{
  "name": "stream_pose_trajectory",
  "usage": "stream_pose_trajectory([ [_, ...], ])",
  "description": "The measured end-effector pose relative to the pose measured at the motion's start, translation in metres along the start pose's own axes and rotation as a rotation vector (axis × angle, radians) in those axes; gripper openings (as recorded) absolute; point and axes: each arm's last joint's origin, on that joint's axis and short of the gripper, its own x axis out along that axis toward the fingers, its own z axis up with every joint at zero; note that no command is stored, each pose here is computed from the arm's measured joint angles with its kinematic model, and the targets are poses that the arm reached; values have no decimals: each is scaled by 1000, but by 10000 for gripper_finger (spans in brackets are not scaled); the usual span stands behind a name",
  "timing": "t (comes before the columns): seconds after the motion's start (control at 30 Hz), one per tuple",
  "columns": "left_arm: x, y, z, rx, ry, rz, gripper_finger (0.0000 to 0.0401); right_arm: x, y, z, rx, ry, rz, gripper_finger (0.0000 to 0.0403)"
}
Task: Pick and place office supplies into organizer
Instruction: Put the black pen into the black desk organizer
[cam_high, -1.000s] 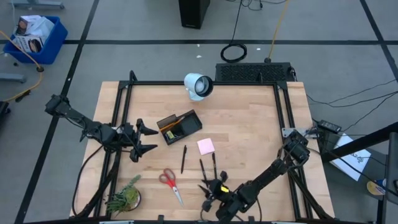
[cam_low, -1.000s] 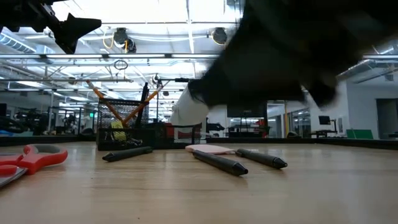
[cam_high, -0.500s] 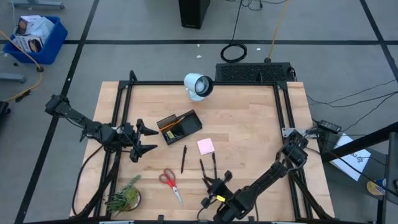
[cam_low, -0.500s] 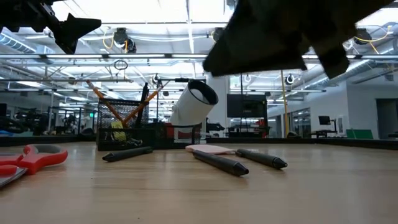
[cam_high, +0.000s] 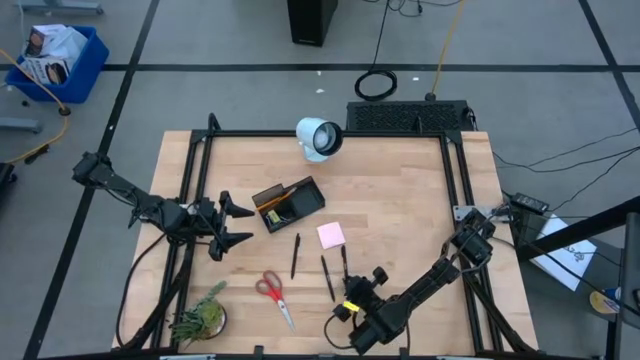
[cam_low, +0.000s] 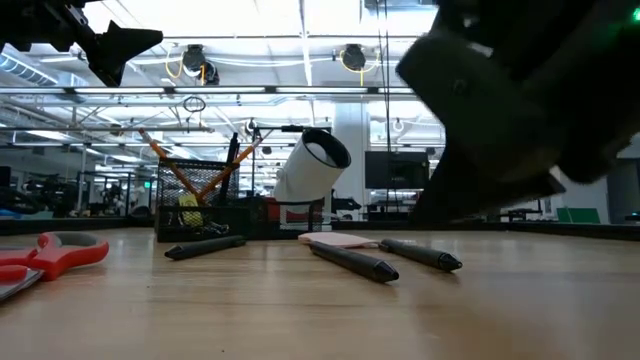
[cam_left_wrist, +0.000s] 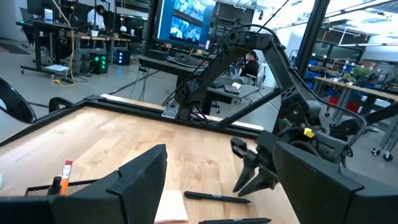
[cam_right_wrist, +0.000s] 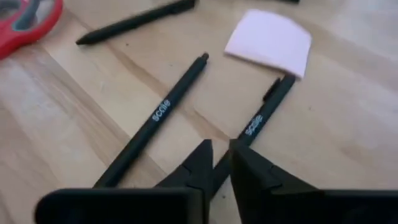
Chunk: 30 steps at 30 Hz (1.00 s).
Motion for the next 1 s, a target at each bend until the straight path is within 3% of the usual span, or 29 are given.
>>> stream_pose_trajectory([
  [0.3, 0, 0, 0, -1, 1, 0, 296, 12, -7, -10, 18, 13, 0, 122],
  [0.5, 0, 0, 0, -6, 2, 0, 296, 24, -14, -20, 65, 30, 18, 140],
  [0.77, 0, 0, 0, -24, 1, -1, 296, 33, -33, -37, 11, 49, -15, 105],
  [1.0, 0, 0, 0, -25, 0, 0, 296, 39, -49, -56, -23, 39, 0, 31],
])
